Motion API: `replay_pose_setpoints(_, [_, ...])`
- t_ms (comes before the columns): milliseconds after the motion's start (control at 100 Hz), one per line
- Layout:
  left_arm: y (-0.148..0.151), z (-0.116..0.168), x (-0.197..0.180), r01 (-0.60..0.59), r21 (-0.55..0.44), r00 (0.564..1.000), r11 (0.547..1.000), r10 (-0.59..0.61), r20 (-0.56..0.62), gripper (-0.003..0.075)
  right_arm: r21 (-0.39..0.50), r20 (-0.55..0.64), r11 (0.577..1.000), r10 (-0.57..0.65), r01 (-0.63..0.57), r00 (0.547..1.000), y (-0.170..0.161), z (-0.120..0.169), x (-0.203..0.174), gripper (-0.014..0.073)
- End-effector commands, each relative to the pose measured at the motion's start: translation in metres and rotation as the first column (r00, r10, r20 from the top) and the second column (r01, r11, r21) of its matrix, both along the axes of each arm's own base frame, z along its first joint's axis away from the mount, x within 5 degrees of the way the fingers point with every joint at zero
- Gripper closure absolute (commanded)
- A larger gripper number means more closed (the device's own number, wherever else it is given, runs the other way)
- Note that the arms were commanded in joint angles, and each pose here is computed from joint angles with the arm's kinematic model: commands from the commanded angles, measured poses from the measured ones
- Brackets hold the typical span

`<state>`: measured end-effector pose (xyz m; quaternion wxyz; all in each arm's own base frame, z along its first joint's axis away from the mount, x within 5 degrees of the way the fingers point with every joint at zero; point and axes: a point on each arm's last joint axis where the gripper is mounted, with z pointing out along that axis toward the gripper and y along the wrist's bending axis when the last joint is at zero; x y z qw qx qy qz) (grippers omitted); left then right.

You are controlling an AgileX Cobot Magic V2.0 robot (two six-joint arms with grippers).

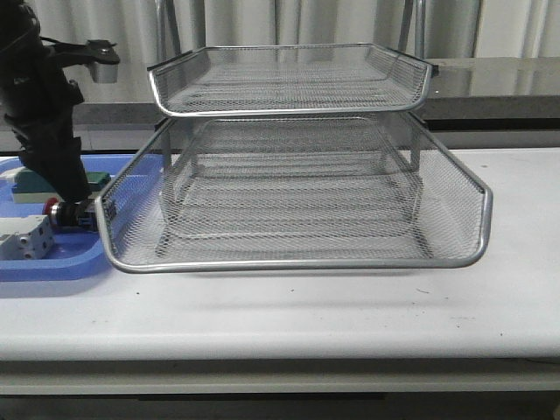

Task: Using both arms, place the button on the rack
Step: 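Lower the left gripper onto the red-capped push-button switch in the blue tray, then close the left gripper on the switch and lift it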

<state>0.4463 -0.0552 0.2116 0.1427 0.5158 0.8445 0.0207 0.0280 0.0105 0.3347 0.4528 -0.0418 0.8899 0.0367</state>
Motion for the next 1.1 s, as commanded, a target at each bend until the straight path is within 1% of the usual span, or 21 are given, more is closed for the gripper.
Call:
replay_pose_setpoints(0, [-0.004,0.029,0.000,0.023,-0.012,0.995,1.000,-0.022,0.094,0.0091,-0.001,0.079,1.000,-0.011,0.012,0.997,-0.001,0.014,0.002,0.0665])
replay_pose_setpoints(160, [-0.004,0.020,0.006,0.026,-0.009,0.994,1.000,-0.025,0.102,0.0092,-0.001,0.079,1.000,-0.011,0.012,0.997,-0.001,0.014,0.002,0.0665])
replay_pose_setpoints(340, [-0.005,0.007,0.009,0.039,-0.002,0.996,0.999,-0.039,0.081,0.0092,-0.001,0.079,1.000,-0.011,0.012,0.997,-0.001,0.014,0.002,0.0665])
replay_pose_setpoints(620, [-0.005,-0.009,0.016,0.037,-0.001,0.995,0.999,-0.036,0.092,0.0092,-0.001,0.079,1.000,-0.011,0.012,0.997,-0.001,0.013,0.002,0.0665])
replay_pose_setpoints(780, [-0.005,-0.009,0.019,0.035,-0.002,0.993,0.999,-0.034,0.117,0.0092,-0.001,0.079,1.000,-0.011,0.012,0.997,-0.001,0.013,0.002,0.0665])
replay_pose_setpoints(1090, [-0.006,-0.009,0.019,0.034,-0.006,0.993,0.999,-0.033,0.117,0.0092,-0.001,0.079,1.000,-0.011,0.012,0.997,-0.001,0.013,0.002,0.0665])
